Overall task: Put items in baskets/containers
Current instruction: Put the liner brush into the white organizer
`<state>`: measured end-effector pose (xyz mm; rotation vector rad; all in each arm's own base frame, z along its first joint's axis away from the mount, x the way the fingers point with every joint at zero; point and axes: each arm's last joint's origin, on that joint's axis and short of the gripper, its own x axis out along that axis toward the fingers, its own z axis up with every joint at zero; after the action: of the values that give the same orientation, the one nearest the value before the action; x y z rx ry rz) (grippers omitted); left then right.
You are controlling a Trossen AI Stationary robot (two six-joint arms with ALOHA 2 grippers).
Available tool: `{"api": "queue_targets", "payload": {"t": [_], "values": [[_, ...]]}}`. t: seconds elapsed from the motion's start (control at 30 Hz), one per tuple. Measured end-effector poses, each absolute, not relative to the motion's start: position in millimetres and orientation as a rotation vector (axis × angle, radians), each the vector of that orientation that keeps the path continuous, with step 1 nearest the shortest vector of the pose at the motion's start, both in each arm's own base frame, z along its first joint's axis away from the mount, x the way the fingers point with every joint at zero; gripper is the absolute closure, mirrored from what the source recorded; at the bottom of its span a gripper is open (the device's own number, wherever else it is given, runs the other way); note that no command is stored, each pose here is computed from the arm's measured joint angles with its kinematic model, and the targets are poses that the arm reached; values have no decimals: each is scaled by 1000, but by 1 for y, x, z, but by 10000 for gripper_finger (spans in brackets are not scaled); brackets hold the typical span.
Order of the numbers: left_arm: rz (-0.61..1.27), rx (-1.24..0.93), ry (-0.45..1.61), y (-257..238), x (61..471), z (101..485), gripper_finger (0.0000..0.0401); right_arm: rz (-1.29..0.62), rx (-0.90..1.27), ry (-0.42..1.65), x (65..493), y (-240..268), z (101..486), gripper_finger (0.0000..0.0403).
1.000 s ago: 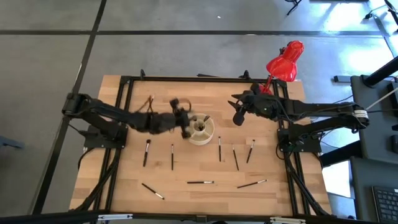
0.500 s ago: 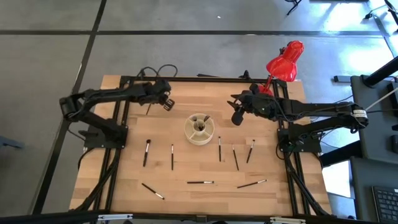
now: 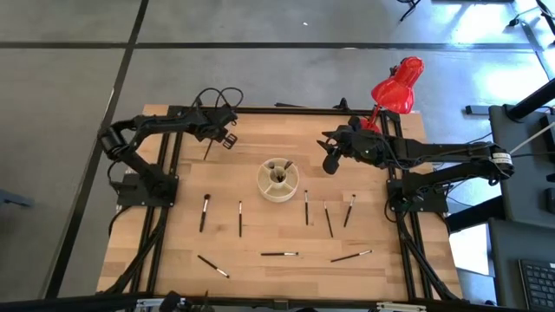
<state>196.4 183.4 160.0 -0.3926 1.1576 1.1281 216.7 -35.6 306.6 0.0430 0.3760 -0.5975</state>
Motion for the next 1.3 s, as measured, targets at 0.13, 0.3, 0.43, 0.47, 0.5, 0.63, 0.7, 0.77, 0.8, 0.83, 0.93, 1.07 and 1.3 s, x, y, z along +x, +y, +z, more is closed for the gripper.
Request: {"api": "queue_targets", "payload": {"t": [0.13, 0.3, 0.43, 0.47, 0.5, 0.63, 0.7, 0.77, 0.8, 0.83, 0.93, 1.07, 1.3], "values": [[1138, -401, 1199, 192, 195, 145, 316, -598, 44, 376, 217, -36, 307, 254], [1160, -430, 1246, 203, 190, 129, 317, -602, 65, 376, 216, -36, 306, 254], [1164, -443, 1265, 209, 187, 124, 330, -603, 65, 385, 216, -36, 305, 254], [1164, -453, 1265, 210, 186, 123, 335, -603, 65, 386, 216, -36, 305, 254], [1166, -454, 1262, 211, 185, 123, 341, -603, 65, 387, 216, -36, 305, 254], [1141, -429, 1262, 214, 185, 122, 374, -603, 65, 387, 216, -36, 305, 254], [1132, -400, 1260, 215, 186, 122, 392, -603, 65, 387, 216, -36, 305, 254], [1132, -379, 1247, 216, 187, 123, 395, -603, 64, 388, 216, -36, 305, 254], [1137, -367, 1239, 216, 189, 123, 395, -603, 64, 390, 216, -35, 305, 254], [1141, -357, 1234, 216, 190, 122, 395, -603, 65, 391, 216, -35, 305, 254], [1138, -329, 1226, 212, 195, 123, 398, -605, 71, 393, 216, -35, 304, 254], [1093, -301, 1167, 201, 208, 132, 399, -605, 70, 396, 215, -35, 304, 254], [1040, -209, 915, 173, 231, 177, 399, -605, 70, 396, 215, -35, 304, 254]]}}
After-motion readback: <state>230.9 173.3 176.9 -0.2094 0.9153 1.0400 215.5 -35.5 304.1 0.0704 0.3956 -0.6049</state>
